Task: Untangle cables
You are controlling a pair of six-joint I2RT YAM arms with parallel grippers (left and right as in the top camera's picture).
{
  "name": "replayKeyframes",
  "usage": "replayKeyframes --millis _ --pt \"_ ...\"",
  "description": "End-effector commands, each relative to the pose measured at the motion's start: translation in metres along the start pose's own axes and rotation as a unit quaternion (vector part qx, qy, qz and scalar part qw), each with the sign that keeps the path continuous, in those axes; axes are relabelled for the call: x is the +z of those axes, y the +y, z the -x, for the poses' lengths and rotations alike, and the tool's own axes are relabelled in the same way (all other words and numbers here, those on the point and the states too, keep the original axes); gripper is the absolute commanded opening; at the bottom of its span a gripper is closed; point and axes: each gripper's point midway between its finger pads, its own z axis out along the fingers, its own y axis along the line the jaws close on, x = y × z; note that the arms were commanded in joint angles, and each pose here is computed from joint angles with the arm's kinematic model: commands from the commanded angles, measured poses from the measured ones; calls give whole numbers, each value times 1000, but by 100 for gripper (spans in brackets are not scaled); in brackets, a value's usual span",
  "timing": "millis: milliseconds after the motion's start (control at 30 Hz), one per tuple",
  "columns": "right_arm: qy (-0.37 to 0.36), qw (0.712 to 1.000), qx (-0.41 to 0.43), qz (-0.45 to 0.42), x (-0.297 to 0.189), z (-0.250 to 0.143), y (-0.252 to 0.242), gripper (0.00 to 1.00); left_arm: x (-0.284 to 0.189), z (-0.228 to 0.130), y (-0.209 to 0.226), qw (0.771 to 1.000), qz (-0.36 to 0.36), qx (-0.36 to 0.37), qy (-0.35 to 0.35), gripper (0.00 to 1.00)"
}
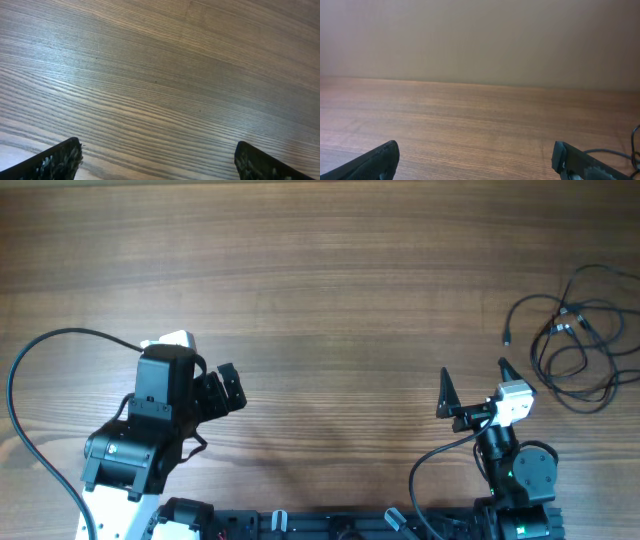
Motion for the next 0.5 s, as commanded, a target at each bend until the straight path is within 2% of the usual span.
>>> replayKeyframes --millis 0,267,367,467 --pt "-9 1000 -7 7 -1 4 2 100 1 -1 1 1000 4 2 -1 100" --pt "-6 1000 -3 2 -1 3 0 100 1 -1 1 1000 4 2 0 100" --pt "-7 999 34 -11 -1 3 -5 100 1 -1 1 1000 4 2 -1 100" --pt "-8 1000 21 -20 -1 3 -9 100 1 -1 1 1000 4 2 -1 100"
